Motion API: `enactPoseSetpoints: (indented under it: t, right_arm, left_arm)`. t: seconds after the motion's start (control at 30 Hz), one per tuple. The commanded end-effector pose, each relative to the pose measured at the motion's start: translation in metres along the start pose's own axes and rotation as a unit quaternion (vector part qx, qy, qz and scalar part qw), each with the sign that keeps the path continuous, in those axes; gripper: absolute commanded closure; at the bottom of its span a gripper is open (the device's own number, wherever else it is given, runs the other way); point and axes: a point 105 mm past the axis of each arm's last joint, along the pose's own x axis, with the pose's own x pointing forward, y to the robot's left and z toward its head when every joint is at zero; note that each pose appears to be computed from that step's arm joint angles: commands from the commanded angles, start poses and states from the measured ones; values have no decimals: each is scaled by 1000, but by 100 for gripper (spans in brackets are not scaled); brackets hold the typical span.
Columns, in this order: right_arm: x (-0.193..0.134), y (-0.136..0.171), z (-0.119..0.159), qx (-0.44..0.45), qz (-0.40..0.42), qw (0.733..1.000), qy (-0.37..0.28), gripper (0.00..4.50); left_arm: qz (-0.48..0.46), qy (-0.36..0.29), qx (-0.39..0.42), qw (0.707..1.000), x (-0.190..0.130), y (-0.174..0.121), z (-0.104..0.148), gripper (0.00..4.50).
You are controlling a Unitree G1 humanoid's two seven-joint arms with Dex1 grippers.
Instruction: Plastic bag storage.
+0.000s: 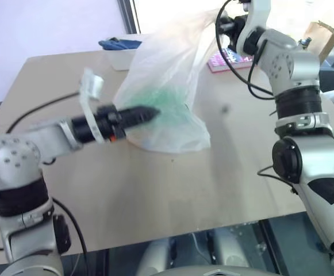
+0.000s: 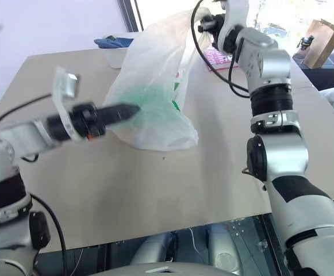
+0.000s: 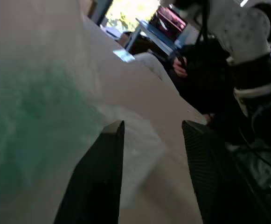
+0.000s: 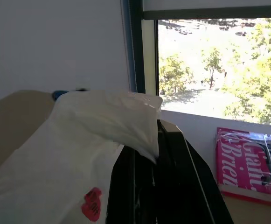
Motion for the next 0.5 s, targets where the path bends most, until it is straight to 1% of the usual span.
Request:
enactPoseSetpoints:
  t: [0.03, 0.1, 0.17, 0.2, 0.27, 0.37, 0.5]
  right_arm:
    - [-3, 5, 19, -25, 4, 999, -28, 450]
    - [-3, 6, 15, -25, 5, 999, -23, 450]
    - [-3, 6, 10, -27, 4, 999, -17, 450]
    - [-3, 7, 8, -27, 4, 1000, -15, 450]
    - [-3, 6, 5, -27, 3, 1000, -11, 450]
    - [-4, 3, 0, -21, -4, 1000, -6, 450]
    - [-4, 2, -5, -20, -9, 1000, 1, 450]
  left_arm:
    - [32, 25, 201, 979, 16, -8, 1, 150]
    - [42, 31, 296, 954, 26, -3, 8, 150]
    - [42, 62, 395, 916, 37, 6, 8, 150]
    - [39, 75, 423, 902, 41, 10, 7, 150]
    - [35, 98, 472, 875, 51, 18, 4, 150]
    - [-3, 125, 511, 850, 65, 18, -11, 150]
    - [-37, 121, 554, 823, 92, 14, -14, 150]
